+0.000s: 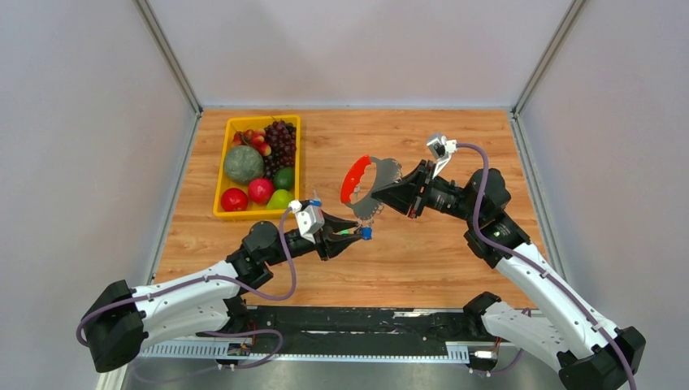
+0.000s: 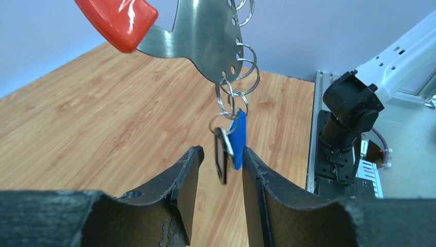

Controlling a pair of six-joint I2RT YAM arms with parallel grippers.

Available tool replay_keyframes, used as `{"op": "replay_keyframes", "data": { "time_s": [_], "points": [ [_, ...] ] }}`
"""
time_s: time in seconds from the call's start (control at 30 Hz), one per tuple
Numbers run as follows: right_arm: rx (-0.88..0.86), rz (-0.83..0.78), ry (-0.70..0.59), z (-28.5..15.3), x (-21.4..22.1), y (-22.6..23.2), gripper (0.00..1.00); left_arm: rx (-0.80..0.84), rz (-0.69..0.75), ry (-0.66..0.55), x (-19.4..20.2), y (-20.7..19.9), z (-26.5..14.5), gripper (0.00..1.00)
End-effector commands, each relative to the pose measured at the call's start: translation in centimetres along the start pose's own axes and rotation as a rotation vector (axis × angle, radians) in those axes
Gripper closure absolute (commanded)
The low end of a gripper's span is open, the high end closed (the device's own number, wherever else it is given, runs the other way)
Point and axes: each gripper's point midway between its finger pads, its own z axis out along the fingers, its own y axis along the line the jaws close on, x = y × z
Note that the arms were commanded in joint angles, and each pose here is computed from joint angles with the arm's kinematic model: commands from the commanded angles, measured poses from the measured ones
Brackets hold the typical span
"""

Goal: Remove the keys from the keyring

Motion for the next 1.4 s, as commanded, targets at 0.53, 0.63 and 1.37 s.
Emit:
{"op": "replay_keyframes", "data": {
  "time_s": [0.53, 0.63, 1.37],
  "points": [
    [0.193, -0.078, -0.203, -2.3, -3.1, -2.0, 0.94, -0.073, 0.024, 0.049, -1.3, 1.6, 0.9, 1.00],
    [0.333, -0.069, -0.233, -3.8, -1.3, -5.1, 0.48, -0.130, 0.011, 0.096, -1.5, 2.5, 0.9, 1.00],
    [0.137, -0.219, 0.018, -3.7, 6.7, -4.7, 0.17, -0.066, -0.158, 0.692, 0.8, 0.8, 0.1, 1.00]
  ]
}}
